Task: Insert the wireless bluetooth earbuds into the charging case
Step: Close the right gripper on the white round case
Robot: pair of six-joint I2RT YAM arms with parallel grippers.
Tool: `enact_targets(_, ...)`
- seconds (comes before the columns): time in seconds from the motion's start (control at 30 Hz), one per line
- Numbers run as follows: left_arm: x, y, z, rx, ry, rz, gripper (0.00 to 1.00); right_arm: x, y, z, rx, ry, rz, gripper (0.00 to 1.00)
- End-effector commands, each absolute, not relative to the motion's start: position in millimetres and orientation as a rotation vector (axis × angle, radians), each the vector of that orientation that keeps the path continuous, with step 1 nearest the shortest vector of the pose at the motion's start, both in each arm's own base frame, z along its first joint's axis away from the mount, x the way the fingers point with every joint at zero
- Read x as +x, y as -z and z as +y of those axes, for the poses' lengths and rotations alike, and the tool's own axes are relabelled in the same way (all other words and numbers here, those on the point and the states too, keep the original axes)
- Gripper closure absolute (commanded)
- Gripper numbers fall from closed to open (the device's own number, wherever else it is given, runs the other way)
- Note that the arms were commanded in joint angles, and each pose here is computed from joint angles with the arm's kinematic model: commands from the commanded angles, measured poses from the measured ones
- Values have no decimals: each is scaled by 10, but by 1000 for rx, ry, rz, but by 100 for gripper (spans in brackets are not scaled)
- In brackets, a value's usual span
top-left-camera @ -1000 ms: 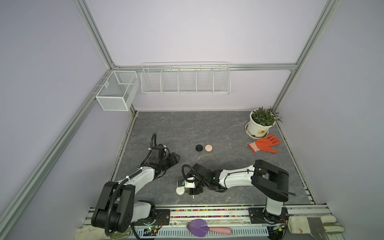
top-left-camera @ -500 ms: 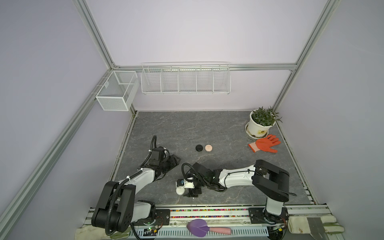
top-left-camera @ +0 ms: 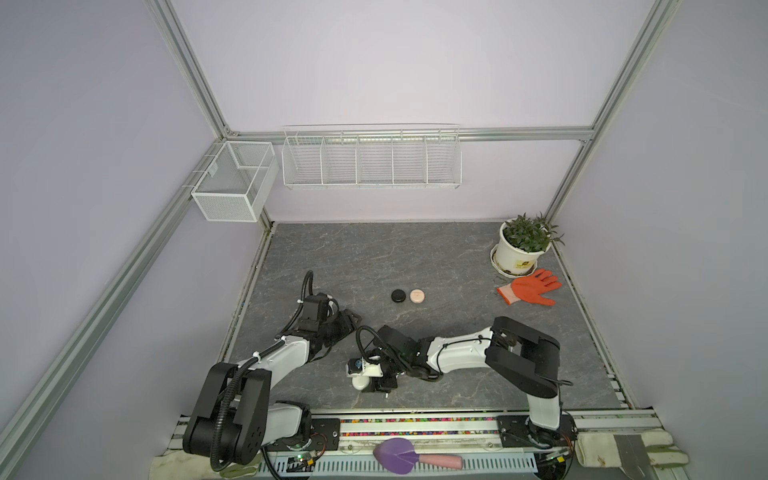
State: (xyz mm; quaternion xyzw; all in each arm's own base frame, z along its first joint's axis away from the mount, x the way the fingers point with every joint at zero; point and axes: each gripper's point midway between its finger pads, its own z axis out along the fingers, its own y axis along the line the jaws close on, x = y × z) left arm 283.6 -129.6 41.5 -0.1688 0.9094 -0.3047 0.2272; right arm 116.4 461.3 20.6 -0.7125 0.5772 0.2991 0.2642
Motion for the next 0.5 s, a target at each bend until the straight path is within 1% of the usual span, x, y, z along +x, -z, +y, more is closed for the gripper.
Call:
enact_targets(0.0,2801,-418,-1274,-479,844,2510,32,1156,-131,4619,-1937,-828,1573,36)
enact_targets(0.37,2818,-520,-1258,-476,837,2486,32,1211,-227,4608,-1922,-795,1577,48)
enact_targets(0.47,2794,-566,-1261,-472,847,2483,32,1281,-426,4576,-1937,-727,1559,52)
